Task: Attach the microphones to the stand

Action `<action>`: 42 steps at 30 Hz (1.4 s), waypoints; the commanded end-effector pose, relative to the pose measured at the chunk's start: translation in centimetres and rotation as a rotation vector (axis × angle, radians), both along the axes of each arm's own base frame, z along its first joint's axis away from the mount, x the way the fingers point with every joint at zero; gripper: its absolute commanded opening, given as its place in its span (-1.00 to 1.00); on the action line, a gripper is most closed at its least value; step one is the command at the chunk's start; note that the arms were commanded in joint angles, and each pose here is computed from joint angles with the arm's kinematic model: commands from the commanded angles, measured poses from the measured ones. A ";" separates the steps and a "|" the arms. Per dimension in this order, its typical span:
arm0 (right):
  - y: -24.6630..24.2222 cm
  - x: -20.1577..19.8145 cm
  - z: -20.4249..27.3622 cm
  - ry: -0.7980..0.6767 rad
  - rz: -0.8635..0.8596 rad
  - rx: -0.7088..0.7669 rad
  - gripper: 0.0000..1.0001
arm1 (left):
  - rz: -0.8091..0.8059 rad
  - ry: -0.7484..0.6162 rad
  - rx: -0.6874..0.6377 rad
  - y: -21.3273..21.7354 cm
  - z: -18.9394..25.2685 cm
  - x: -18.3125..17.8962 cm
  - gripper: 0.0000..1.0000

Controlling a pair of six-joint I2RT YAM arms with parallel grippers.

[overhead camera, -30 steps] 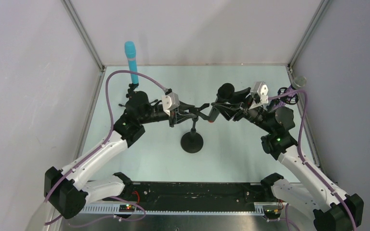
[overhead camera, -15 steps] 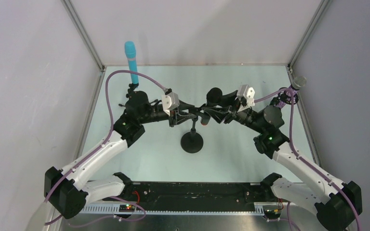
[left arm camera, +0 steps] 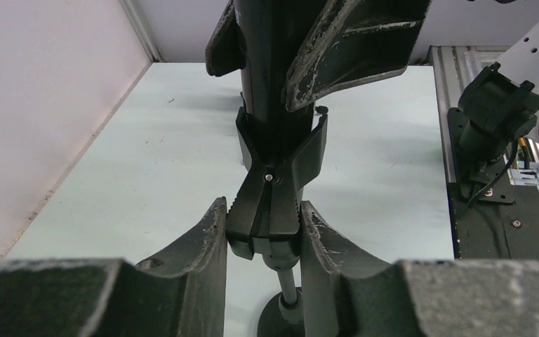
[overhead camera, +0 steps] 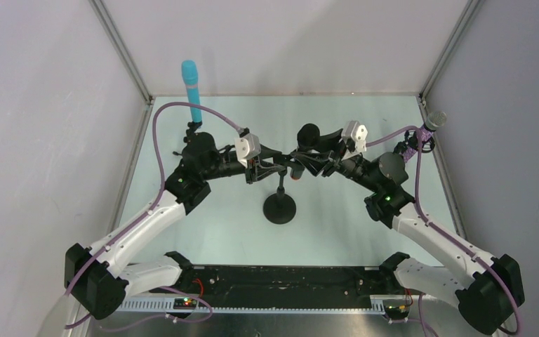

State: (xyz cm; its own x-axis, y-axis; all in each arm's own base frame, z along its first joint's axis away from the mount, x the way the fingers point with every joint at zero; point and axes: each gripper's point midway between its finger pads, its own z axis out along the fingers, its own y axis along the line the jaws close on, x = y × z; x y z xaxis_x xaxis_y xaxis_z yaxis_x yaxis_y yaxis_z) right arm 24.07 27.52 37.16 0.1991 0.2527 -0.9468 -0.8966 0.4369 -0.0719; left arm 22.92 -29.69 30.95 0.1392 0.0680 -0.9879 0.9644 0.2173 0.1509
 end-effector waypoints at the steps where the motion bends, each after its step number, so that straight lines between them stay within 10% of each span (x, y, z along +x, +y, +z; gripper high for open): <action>1: -0.2 -0.5 3.9 -0.096 0.000 0.103 -1.00 | -0.037 -0.036 -0.002 -0.4 0.8 -0.5 -1.00; 32: 1.4 -0.7 2.6 -0.062 0.020 0.079 -1.00 | -0.008 -0.042 -0.005 -0.1 1.0 -0.1 -0.88; 42: 1.4 -0.7 2.6 -0.064 0.022 0.076 -1.00 | 0.027 -0.031 -0.007 0.1 1.0 0.4 0.94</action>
State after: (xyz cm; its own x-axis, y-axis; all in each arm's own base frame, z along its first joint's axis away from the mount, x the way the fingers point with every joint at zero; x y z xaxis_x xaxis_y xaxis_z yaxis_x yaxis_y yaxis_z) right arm 23.93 29.00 37.24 0.1862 0.2859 -0.9400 -0.9029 0.4272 -0.0489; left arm 22.92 -29.68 30.70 0.1397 0.0784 -0.9871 0.9638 0.2179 0.1538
